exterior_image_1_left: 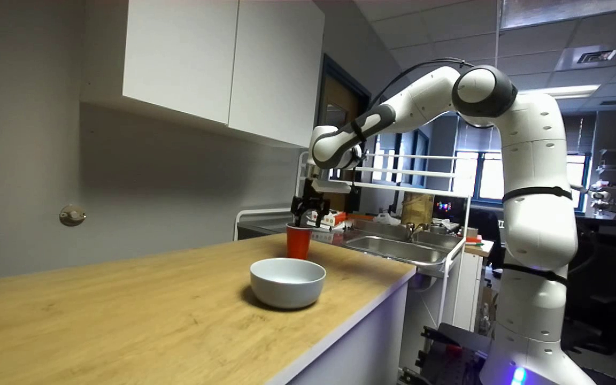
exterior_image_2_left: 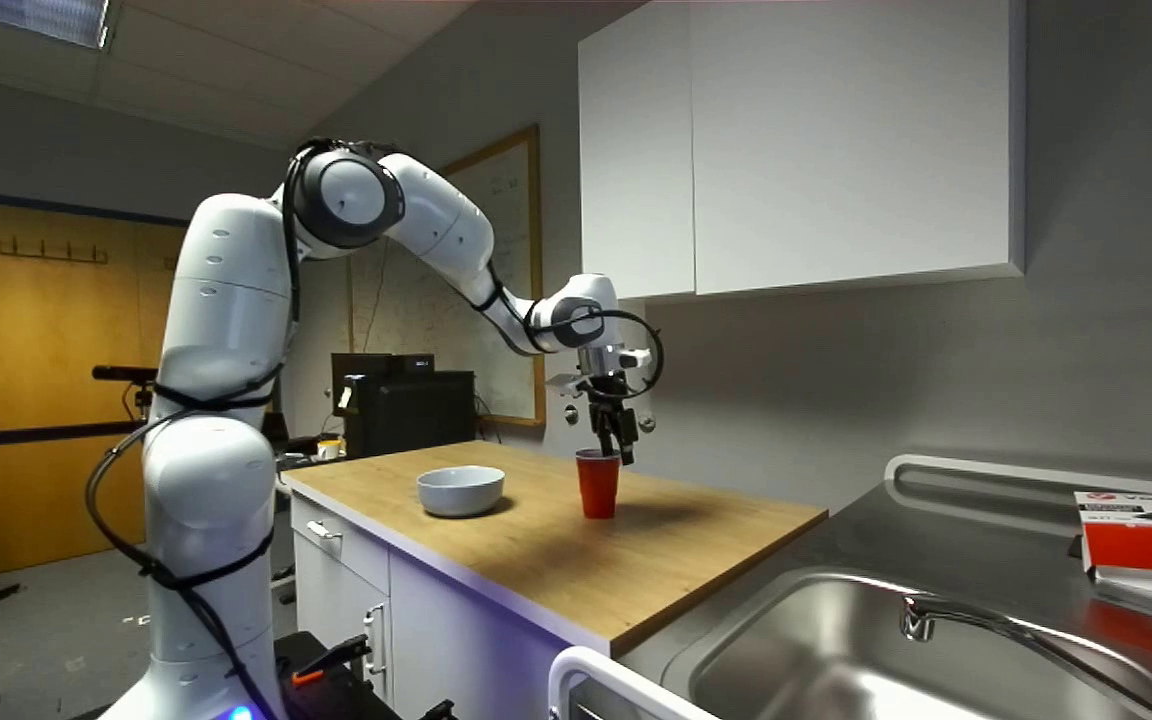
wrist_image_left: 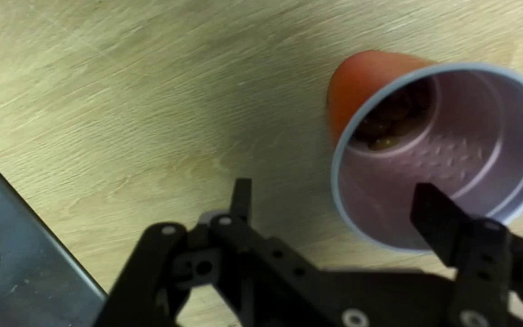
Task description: Get the red cup from the table and pour its contents in the white bowl
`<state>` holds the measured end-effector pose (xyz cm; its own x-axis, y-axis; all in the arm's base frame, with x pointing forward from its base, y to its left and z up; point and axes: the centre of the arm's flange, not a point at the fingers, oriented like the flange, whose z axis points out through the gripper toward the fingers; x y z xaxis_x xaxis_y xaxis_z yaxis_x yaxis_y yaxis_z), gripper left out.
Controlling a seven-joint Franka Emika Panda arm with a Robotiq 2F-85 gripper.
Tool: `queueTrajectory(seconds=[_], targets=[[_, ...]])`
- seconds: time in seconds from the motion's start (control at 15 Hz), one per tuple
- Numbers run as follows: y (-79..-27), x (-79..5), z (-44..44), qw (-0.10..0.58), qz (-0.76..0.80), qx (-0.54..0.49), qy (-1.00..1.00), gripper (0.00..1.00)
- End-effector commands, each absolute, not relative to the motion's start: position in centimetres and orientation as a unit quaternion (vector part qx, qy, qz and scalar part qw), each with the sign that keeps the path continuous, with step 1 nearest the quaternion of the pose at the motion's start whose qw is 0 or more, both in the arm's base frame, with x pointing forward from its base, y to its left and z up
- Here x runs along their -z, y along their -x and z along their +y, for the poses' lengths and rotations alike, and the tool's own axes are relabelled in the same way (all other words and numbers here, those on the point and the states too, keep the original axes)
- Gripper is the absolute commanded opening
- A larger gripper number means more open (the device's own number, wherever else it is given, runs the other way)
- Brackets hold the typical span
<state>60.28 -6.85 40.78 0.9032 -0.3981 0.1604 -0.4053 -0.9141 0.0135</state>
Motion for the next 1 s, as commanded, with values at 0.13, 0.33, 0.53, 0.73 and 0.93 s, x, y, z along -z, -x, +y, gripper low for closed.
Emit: queueTrajectory(seconds=[0.13,0.33,0.53,0.73,0.93], targets=[[-61.6,-40.0,-8.4,0.020,-0.210,-0.061,-0.976,0.43],[-61.4,-39.7,-8.8,0.021,-0.215,-0.058,-0.975,0.20],[-61.1,-39.7,-8.6,0.019,-0.214,-0.057,-0.975,0.01],[-61.0,-40.0,-7.3,0.025,-0.208,-0.055,-0.976,0.00],[-60.5,-40.7,-5.0,0.043,-0.191,-0.051,-0.979,0.00]])
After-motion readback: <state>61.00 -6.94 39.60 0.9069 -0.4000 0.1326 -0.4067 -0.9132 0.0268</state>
